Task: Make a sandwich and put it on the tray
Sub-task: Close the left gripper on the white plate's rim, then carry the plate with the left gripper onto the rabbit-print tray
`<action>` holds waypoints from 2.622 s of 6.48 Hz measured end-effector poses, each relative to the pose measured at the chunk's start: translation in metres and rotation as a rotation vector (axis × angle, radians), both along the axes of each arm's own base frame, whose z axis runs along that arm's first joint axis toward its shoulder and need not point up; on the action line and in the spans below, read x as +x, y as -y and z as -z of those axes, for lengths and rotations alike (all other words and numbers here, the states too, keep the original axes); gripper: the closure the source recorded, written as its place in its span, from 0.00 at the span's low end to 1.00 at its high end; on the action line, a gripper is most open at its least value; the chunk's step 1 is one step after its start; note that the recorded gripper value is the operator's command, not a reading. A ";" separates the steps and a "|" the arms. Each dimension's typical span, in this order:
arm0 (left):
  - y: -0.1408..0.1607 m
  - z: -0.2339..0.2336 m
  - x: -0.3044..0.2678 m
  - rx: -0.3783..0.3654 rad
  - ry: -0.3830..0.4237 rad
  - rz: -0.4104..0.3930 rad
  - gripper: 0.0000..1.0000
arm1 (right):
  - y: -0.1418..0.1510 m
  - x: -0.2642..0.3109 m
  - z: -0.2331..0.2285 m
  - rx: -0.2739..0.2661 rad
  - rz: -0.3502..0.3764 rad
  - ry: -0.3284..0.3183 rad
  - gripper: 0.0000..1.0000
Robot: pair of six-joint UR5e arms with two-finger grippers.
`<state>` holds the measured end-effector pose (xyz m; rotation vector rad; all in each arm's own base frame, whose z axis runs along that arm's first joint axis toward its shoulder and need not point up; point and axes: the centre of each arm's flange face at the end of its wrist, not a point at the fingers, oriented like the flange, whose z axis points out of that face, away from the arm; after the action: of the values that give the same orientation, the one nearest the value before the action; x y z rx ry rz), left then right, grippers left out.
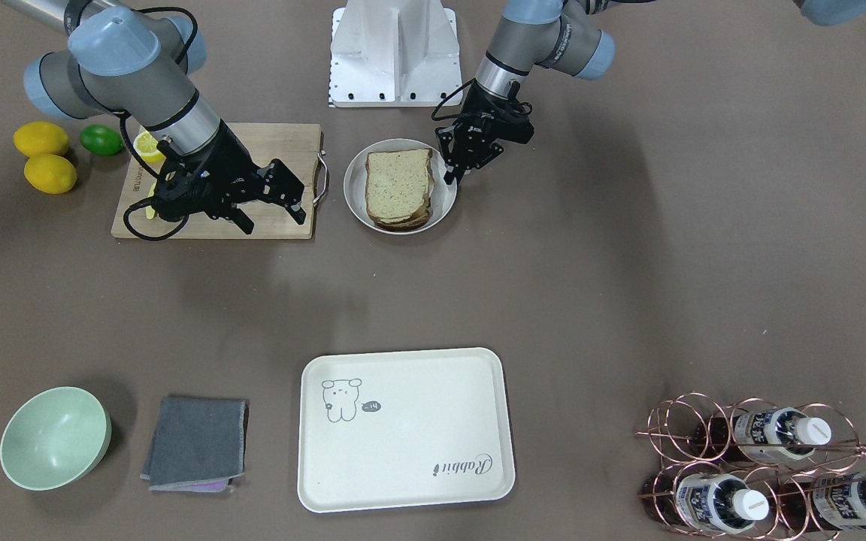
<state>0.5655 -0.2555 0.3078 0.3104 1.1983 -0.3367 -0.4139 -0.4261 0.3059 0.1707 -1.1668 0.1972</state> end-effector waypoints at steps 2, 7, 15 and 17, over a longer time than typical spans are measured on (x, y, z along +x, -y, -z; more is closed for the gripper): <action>0.000 0.005 -0.003 0.003 -0.010 0.004 1.00 | -0.001 0.002 0.001 -0.001 -0.001 0.003 0.01; 0.064 0.051 -0.046 -0.053 -0.020 -0.012 1.00 | -0.003 0.003 0.001 0.002 0.013 0.005 0.01; 0.306 0.092 -0.028 -0.353 -0.102 0.241 1.00 | 0.028 0.056 -0.034 0.037 0.068 -0.045 0.01; 0.346 0.059 -0.011 -0.376 -0.109 0.308 1.00 | 0.030 0.055 -0.034 0.038 0.067 -0.047 0.01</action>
<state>0.5543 -0.6012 0.2484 0.1484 1.1665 -0.8437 -0.3587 -0.4558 0.3404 0.1684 -1.1284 0.1117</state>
